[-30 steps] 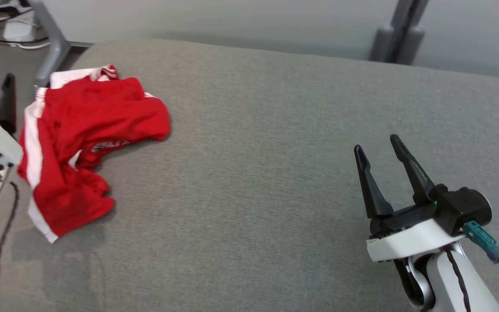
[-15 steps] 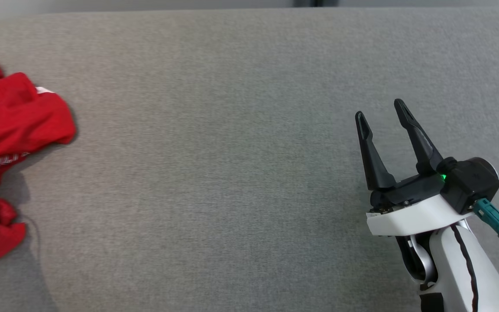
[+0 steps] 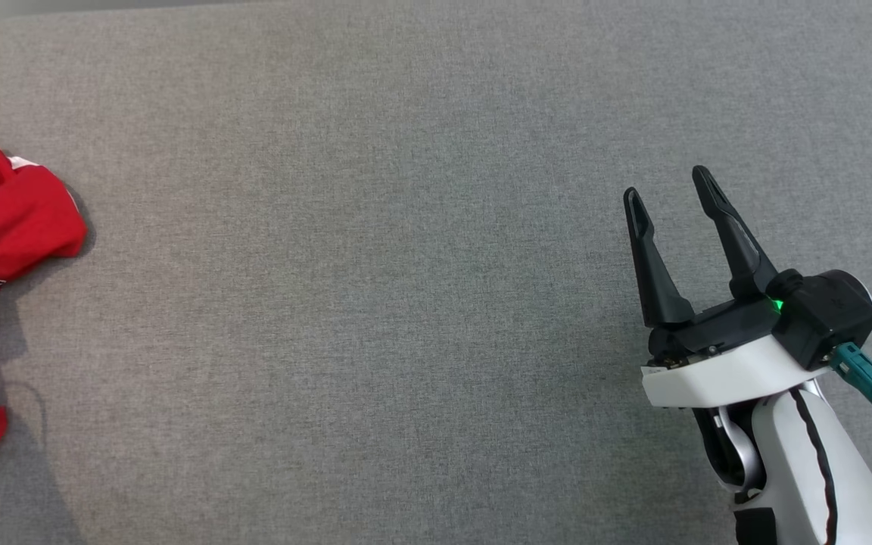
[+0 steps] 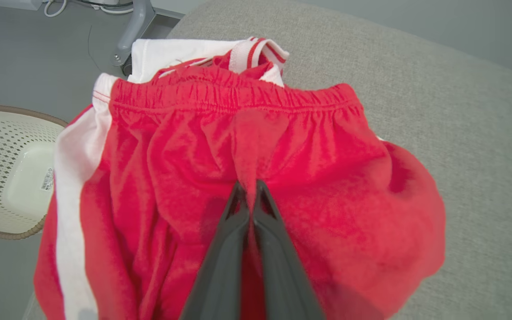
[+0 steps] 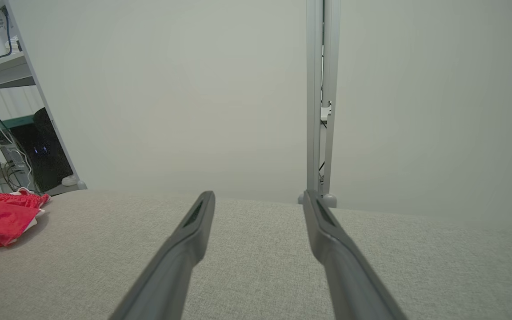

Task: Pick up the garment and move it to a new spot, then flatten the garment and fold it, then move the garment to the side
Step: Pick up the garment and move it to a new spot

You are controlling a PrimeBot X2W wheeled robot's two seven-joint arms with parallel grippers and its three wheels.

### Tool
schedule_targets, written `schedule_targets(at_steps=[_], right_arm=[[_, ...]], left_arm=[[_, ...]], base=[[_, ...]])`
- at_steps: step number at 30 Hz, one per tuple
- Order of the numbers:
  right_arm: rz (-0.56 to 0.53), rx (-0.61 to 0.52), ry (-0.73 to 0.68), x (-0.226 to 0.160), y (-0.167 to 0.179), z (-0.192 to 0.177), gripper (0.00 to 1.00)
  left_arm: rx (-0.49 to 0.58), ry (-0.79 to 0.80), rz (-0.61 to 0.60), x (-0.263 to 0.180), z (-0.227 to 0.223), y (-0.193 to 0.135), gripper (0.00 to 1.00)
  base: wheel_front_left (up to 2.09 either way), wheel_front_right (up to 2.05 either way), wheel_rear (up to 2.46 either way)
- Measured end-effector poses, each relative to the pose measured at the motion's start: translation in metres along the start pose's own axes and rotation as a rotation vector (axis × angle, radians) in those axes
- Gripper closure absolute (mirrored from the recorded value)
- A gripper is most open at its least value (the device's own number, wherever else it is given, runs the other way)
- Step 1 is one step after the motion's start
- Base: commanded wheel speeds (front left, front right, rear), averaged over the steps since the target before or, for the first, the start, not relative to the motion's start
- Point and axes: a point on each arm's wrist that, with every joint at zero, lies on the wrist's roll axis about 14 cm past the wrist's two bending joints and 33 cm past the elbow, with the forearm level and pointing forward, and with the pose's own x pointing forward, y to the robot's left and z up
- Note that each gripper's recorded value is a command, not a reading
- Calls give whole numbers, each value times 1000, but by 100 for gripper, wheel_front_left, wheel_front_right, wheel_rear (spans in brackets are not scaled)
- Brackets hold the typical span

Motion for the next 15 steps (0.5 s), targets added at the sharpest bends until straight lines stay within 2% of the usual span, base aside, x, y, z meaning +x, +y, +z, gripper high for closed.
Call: schedule_targets(at_steps=[9, 15], right_arm=[[13, -1, -24, -5, 9, 14, 0], [15, 6, -62, -17, 16, 35, 0]], left_arm=[[55, -141, -10, -26, 34, 3, 100], [148, -304, -56, -63, 78, -14, 100]], base=[[0, 0, 0], [0, 0, 0]])
